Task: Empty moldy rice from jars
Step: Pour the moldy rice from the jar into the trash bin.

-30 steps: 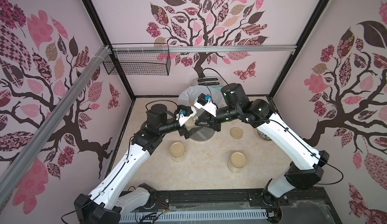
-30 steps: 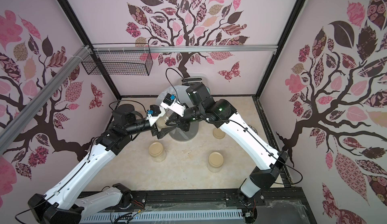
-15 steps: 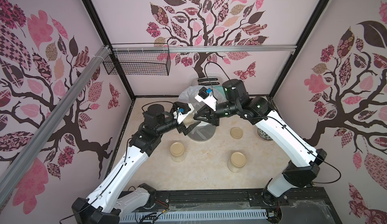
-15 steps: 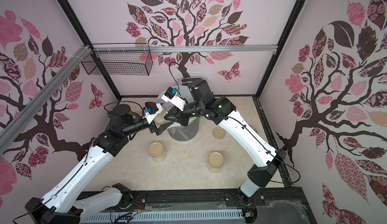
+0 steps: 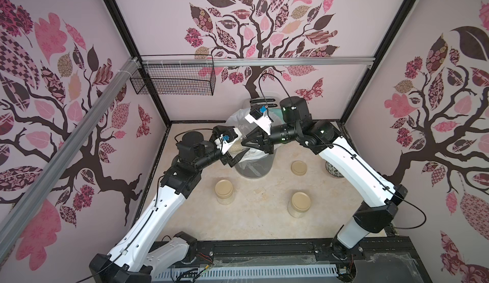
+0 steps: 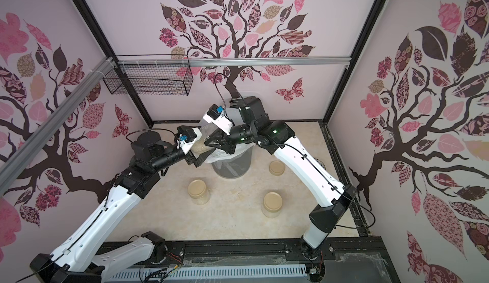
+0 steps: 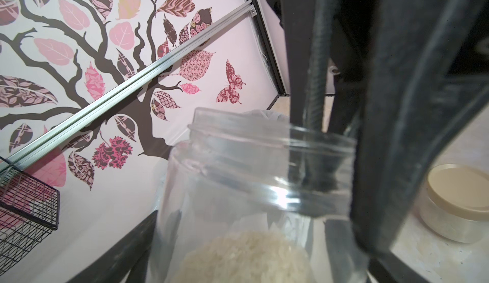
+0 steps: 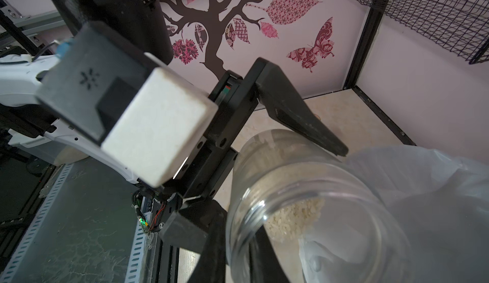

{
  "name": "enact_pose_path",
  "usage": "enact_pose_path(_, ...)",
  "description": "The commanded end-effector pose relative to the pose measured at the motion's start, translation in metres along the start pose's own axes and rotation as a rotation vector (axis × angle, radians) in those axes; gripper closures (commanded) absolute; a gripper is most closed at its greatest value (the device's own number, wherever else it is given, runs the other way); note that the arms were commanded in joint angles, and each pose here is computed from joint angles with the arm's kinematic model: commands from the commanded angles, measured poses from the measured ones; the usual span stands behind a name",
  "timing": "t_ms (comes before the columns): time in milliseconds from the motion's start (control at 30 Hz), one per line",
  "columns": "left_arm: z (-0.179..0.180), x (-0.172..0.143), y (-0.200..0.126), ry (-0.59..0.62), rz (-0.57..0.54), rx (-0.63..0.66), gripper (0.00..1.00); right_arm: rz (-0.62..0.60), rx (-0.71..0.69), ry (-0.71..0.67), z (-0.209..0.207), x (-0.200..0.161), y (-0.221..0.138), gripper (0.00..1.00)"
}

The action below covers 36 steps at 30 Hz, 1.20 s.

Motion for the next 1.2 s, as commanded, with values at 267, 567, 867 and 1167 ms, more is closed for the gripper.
enact_pose_path(267, 0.022, 0.008, -0.001, 0.180, -0.012, 0.056, 0.02, -0.103, -0.051, -0.079, -0.009, 0.034, -0.019, 1.00)
enact_pose_path(567, 0.022, -0.001, 0.003, 0.350, 0.038, 0.043, 0.02, -0.097, -0.067, -0.073, -0.012, 0.037, -0.019, 1.00)
enact_pose_path(867, 0.025, -0.011, -0.004, 0.302, 0.086, 0.083, 0.02, -0.108, -0.143, -0.091, -0.021, 0.040, -0.026, 1.00)
enact_pose_path(1167, 0.041, 0.011, -0.023, -0.146, -0.053, 0.227, 0.02, -0.213, -0.250, -0.100, -0.046, 0.059, -0.047, 1.00)
Point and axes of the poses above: each gripper's point midway between its finger pads, its own y axis out along the fingers, its own z axis along the line the jaws close on, x = y × z, the point moved 1 cm from there along -y, back along the fingers, and after that the axes turned 2 degrees about y, right-handed, at the moved point
